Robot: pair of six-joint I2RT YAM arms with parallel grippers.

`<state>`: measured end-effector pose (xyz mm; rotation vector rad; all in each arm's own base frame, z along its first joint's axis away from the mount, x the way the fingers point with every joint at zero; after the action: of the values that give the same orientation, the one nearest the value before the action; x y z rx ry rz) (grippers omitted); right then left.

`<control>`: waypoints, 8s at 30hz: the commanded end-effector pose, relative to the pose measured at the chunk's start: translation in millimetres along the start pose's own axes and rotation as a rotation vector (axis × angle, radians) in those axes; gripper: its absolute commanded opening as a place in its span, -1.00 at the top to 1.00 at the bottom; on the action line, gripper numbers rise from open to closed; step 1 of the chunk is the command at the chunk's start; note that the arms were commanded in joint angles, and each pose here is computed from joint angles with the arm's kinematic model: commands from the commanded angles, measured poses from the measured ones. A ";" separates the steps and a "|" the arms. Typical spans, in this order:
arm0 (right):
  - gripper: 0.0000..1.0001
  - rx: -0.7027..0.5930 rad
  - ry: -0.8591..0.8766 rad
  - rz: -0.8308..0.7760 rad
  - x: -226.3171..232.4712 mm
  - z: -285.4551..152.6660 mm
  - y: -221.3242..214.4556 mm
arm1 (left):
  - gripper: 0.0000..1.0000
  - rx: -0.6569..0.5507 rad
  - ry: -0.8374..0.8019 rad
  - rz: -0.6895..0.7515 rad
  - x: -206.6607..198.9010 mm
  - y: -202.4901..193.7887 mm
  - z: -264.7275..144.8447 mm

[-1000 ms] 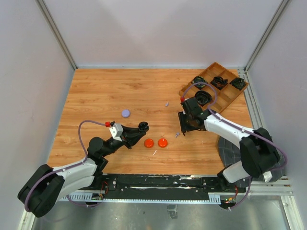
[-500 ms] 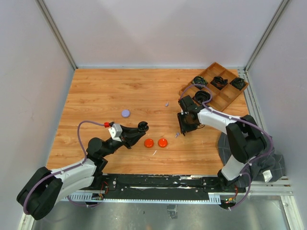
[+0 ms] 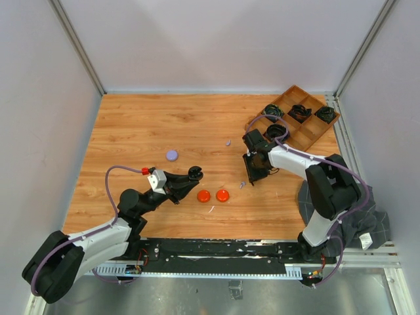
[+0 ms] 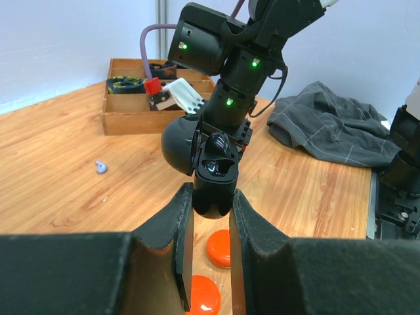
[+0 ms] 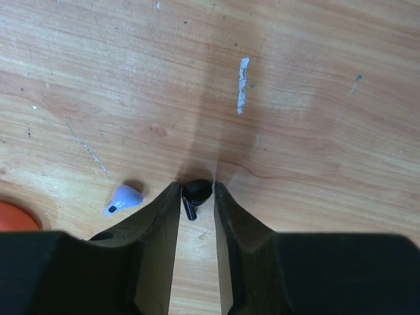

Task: Insert the wireless bluetooth earbuds into the charging case
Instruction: Pick up the earbud from the center of the board, then place the earbud in the charging case, then close the charging case.

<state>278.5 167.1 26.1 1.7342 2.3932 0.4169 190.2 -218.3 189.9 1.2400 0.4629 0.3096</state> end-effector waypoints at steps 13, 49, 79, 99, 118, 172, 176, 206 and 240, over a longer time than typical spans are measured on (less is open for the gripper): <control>0.61 -0.183 0.003 -0.034 13.7 -52.8 11.5 | 0.99 -0.006 -0.007 0.027 -1.7 0.5 -2.7; 0.60 -1.117 0.465 -0.313 215.7 -264.8 48.2 | 1.00 -0.046 -0.026 0.039 -6.8 6.0 -7.0; 0.56 -1.216 0.444 -0.291 232.2 -232.2 45.5 | 0.99 -0.082 -0.033 0.016 -10.6 12.3 -9.1; 0.55 -1.203 0.468 -0.310 237.9 -220.7 35.9 | 0.99 -0.098 -0.006 -0.006 -7.4 14.7 -10.0; 0.45 -1.186 0.448 -0.267 230.4 -216.5 29.6 | 0.99 -0.109 -0.001 0.003 -7.1 15.3 -12.3; -0.05 -0.893 0.607 -0.356 234.9 -237.0 31.3 | 0.99 -0.052 -0.038 -0.020 -9.8 5.3 -5.0; -0.04 -0.891 0.637 -0.368 240.3 -240.3 30.1 | 0.99 -0.047 -0.042 -0.021 -10.0 4.6 -4.2; -0.39 -0.832 0.707 -0.581 212.0 -255.5 40.5 | 0.99 0.008 -0.108 -0.035 -17.1 -4.6 2.4; -0.66 -0.623 0.881 -0.748 182.5 -195.8 22.8 | 1.00 0.179 0.027 -0.448 5.5 -39.4 37.3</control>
<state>184.4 331.8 220.2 0.3351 2.7316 1.7746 199.6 -260.2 167.5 1.2857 0.6449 -0.0865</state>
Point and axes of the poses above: each gripper's point midway between its finger pads, its own z axis out along the fingers, its own x axis along the line the jaws close on, y = z × x, the point moved 1 cm from there along -z, back along the fingers, and after that the axes turned 5 degrees about -z, right-handed, at the moved point
